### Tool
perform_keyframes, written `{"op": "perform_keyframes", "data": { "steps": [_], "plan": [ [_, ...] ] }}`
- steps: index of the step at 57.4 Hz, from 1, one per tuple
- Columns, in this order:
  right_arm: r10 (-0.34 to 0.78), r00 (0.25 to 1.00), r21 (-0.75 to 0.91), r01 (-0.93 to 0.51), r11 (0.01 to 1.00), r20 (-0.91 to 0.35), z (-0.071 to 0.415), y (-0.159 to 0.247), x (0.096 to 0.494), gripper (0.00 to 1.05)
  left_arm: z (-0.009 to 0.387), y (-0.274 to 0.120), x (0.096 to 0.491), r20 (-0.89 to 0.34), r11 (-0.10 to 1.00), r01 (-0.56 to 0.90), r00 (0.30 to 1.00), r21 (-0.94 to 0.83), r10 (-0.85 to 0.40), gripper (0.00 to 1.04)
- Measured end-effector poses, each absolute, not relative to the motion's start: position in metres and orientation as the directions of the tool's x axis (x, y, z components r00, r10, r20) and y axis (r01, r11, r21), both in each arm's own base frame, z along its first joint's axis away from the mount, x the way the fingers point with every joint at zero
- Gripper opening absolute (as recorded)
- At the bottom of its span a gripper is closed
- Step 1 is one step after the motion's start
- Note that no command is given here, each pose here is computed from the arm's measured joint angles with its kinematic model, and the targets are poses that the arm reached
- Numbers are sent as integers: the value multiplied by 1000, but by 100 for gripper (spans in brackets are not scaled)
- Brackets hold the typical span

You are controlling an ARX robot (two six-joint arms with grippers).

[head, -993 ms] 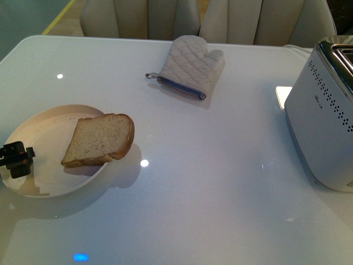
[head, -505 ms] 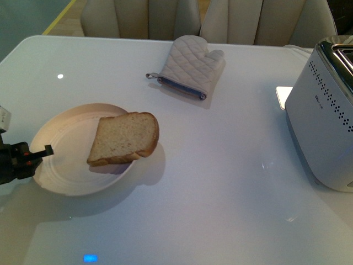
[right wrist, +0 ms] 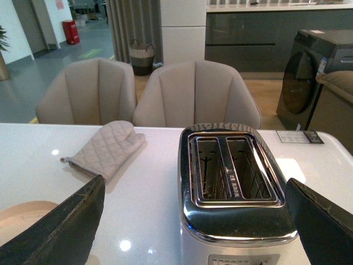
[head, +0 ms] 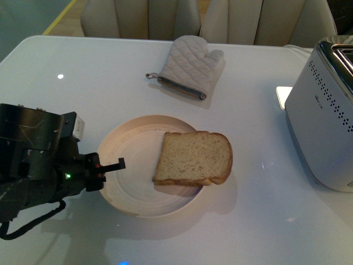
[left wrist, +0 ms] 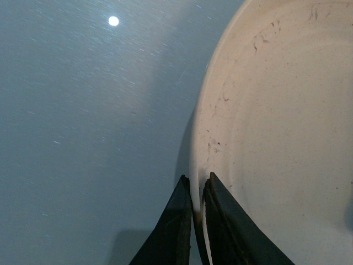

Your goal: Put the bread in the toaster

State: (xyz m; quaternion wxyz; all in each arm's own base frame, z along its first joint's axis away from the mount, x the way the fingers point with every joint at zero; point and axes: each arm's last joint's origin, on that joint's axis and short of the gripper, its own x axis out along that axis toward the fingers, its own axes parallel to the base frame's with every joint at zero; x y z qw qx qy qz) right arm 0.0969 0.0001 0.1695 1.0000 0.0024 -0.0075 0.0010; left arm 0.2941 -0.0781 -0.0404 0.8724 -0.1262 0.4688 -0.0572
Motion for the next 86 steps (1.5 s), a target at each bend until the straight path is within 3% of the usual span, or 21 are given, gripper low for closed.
{"op": "perform_keyframes", "data": {
  "steps": [24,47,59,73,86],
  "plan": [
    [2,1000,5,-2,1000,15,169,0,97,96,-42,-118,285,-809,949,-29,532,-313,-251,5],
    [2,1000,5,-2,1000,15,169,0,97,96,-35,-114,273,-797,933,-75,546,-352,-257,67],
    [2,1000,5,-2,1000,15,169,0,97,96,1,-96,272,-729,906,-107,635,-410,-255,98],
    [2,1000,5,-2,1000,15,169,0,97,96,64,-73,257,-587,862,-77,762,-501,-273,97],
    [2,1000,5,-2,1000,15,169,0,97,96,121,-42,221,-438,816,-68,868,-574,-235,97]
  ]
}}
